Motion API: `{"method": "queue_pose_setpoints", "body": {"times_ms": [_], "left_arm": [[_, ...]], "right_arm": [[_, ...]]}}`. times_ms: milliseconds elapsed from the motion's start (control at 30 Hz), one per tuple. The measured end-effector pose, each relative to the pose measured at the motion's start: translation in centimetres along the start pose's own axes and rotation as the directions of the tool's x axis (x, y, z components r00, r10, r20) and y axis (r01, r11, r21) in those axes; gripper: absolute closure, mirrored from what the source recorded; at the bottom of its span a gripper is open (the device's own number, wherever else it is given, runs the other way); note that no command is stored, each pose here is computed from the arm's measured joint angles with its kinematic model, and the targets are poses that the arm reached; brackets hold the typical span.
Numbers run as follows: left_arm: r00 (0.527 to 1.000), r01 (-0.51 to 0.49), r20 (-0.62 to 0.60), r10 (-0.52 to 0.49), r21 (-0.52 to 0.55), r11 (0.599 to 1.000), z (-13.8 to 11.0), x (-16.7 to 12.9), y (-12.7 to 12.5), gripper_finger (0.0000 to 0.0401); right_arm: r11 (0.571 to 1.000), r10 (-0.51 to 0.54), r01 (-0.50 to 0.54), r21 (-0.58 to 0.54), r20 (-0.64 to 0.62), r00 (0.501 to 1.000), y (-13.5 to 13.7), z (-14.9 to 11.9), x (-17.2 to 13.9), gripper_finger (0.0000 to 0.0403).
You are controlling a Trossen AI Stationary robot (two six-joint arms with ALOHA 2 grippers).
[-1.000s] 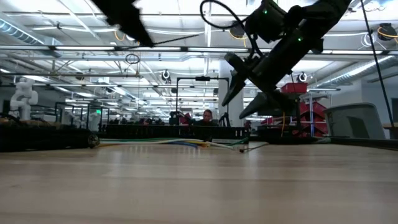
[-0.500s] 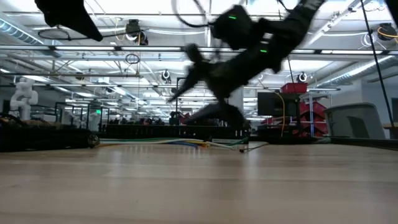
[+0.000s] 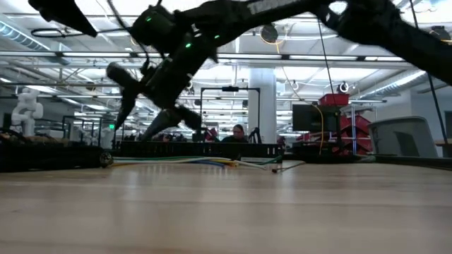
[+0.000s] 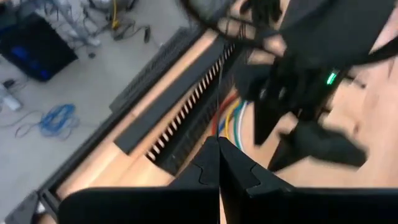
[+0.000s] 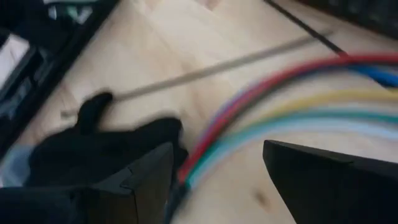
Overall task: Ziptie cables
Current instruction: Wrap the cable wires using a zip tie
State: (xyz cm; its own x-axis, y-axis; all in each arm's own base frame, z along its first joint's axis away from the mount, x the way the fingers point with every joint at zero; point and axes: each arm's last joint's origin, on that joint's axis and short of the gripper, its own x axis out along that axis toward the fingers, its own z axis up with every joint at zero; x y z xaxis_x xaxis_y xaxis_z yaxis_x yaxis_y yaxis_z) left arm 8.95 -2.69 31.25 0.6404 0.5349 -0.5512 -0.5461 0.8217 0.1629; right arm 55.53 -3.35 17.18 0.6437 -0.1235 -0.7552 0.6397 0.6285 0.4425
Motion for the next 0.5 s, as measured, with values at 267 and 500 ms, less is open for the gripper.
{"method": "queue_pose_setpoints", "body": {"times_ms": [267,500], "left_arm": [[0.989,0.078,0.126,-0.072,-0.043,0.996,-0.3,-2.1,4.4,0.0401],[0.98,0.101,0.169,-0.103,0.022,0.995,-0.3,-2.6,5.2,0.0401]], "right_arm": [[0.967,-0.014,0.028,0.255,-0.056,0.998,-1.8,-1.2,3.0,0.017],[0.943,-0.048,0.037,0.331,0.024,0.999,-2.0,-0.9,3.5,0.0217]]}}
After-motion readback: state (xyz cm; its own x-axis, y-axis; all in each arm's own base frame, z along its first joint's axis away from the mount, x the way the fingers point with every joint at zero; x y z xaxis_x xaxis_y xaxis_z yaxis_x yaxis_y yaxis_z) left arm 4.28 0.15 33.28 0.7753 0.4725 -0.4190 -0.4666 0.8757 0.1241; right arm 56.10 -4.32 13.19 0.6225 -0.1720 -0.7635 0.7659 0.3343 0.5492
